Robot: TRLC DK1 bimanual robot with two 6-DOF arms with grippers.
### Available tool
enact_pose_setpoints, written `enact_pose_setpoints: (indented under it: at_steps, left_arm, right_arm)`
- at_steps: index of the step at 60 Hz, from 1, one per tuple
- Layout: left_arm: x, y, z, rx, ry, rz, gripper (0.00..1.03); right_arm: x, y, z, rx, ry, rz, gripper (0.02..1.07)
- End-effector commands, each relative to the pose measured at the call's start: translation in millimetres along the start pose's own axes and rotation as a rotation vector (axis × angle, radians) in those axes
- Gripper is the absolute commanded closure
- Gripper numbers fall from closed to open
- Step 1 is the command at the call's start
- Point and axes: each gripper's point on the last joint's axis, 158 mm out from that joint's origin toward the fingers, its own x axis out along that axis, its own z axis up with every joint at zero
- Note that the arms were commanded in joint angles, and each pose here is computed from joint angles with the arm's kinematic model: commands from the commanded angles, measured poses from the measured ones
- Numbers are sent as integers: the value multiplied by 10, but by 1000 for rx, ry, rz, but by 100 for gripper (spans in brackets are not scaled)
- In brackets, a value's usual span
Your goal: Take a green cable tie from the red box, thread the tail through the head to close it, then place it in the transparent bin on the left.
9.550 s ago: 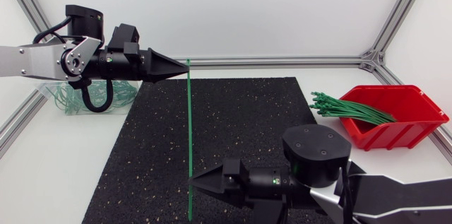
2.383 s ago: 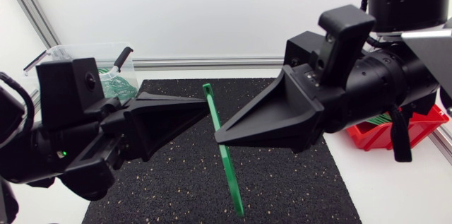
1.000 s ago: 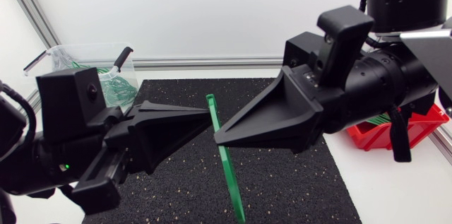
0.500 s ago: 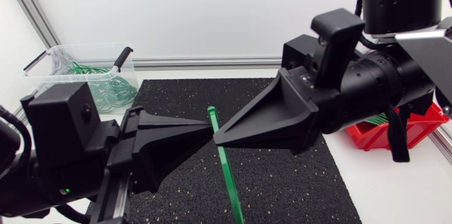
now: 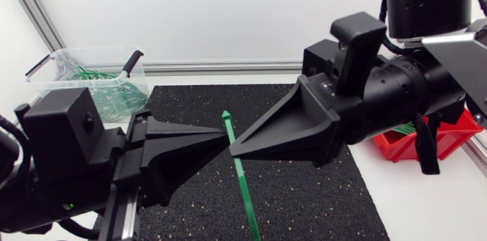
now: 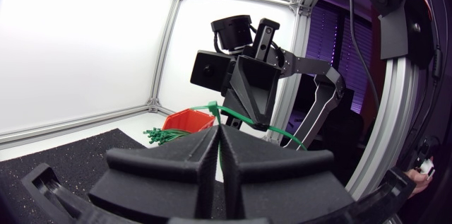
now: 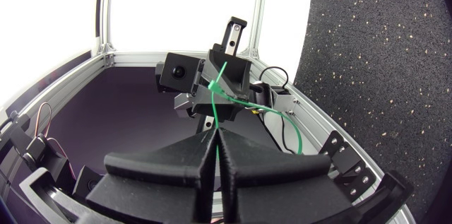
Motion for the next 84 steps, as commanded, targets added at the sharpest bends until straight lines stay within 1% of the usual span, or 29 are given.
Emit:
enact_pose_setpoints:
  at_steps: [1,11,15,26,40,42,47,49,53,61,67,78,84]
  left_arm:
    - [10,-86,-29,51,5,-32,99]
    - [24,-84,-119,90,26,-35,99]
    - [23,-69,-177,132,37,-29,99]
    - [20,-19,-185,185,39,-11,99]
    - [19,37,-144,206,34,14,99]
    - [17,64,-142,204,37,22,99]
    - [13,173,-123,203,41,54,99]
    - [5,200,-121,202,42,59,99]
    - [3,245,-156,215,55,62,99]
    - [-15,308,-231,235,82,53,99]
    - [-32,260,-298,262,109,23,99]
    - [-39,222,-375,324,145,-3,99]
    - [-34,233,-363,339,147,-1,99]
  right_arm:
    - [11,-79,72,61,-11,-16,101]
    - [5,-97,95,68,-15,-18,101]
    - [5,-104,90,73,-14,-20,101]
    - [1,-101,86,73,-15,-21,101]
    - [-14,-120,95,73,-20,-22,100]
    - [-19,-117,96,67,-22,-22,96]
    - [-49,-66,82,44,-22,-10,76]
    - [-53,-48,64,37,-18,-5,70]
    - [-72,-12,52,22,-21,1,63]
    - [-117,9,115,-4,-45,4,63]
    - [-123,-40,228,-26,-55,-5,63]
    - [-148,-130,388,-46,-39,1,63]
    - [-105,-225,415,-46,-17,-13,63]
